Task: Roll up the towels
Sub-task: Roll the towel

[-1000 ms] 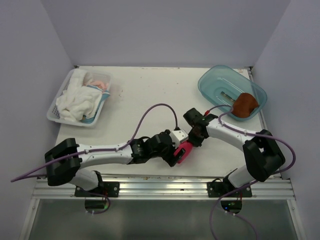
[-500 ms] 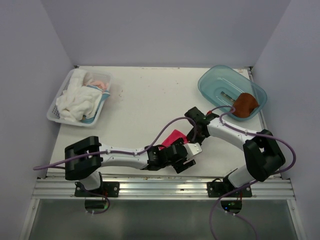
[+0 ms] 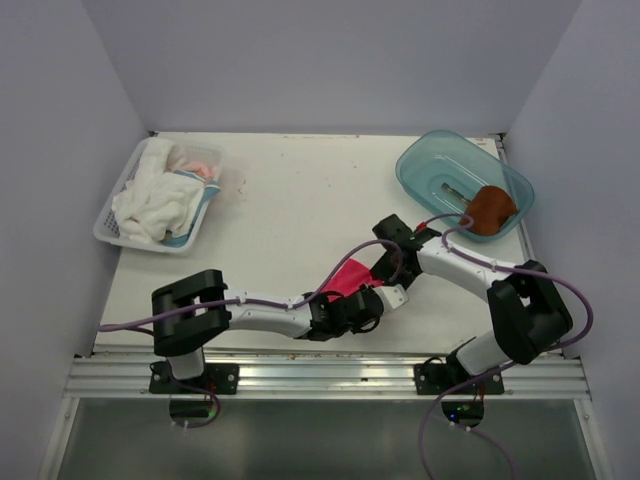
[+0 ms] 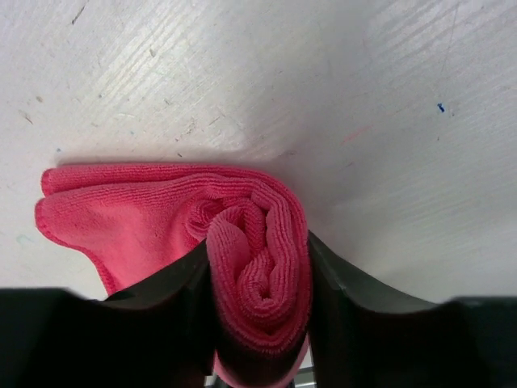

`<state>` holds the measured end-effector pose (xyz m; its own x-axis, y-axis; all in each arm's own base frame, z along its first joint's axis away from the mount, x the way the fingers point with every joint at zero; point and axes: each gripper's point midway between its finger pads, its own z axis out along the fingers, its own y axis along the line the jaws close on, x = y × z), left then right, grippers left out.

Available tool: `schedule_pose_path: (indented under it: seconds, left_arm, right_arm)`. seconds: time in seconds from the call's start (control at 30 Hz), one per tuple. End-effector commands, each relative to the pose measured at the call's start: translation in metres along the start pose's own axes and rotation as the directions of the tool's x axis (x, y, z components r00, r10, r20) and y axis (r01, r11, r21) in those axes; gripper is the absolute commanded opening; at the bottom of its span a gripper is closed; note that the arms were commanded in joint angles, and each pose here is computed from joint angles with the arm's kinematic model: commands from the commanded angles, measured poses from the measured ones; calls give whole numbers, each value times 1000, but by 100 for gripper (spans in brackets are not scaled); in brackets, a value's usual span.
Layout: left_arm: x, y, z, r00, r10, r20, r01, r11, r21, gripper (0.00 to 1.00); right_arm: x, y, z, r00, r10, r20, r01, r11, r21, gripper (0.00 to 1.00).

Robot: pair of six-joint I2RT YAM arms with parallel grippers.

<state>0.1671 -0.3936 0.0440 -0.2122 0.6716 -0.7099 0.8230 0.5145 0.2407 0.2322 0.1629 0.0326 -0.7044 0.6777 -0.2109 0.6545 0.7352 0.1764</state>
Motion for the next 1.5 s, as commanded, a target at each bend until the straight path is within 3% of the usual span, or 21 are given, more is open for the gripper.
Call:
schedule_pose_path:
  seconds: [0.0,0.07,0.13,0.27,0.47,0.73,1.2,1.47]
  left_arm:
    - [-11,4,7,997,-78,15,77,997,27,20]
    - [-5,12,6,993,-117,-20,118,990,70,14]
    - [-6,19,7,984,-175,-29,178,976,126,10]
    - [-8,24,0,967,-253,-35,254,942,220,8]
    - [-16,7,-9,939,-339,-49,325,835,444,5]
    - [-14,10,-21,869,-484,-105,434,642,633,5]
    - [-3,10,-8,861,-477,-176,470,615,633,5]
    - [-4,11,-1,852,-488,-191,490,610,623,5]
  right_arm:
    - [-4,10,-9,1000,1,25,1,996,-86,55]
    - [-8,11,-12,999,-12,42,16,994,-108,72]
    - [-13,15,-20,997,-36,70,46,988,-147,80]
    - [-28,19,-37,989,-23,149,61,965,-256,82]
    - [-48,31,-77,962,81,261,76,838,-541,86]
    - [-24,28,-62,977,50,206,95,764,-638,88]
    - [-5,18,-39,989,118,92,-23,727,-686,88]
    - [7,-2,-15,986,161,46,-102,798,-594,85]
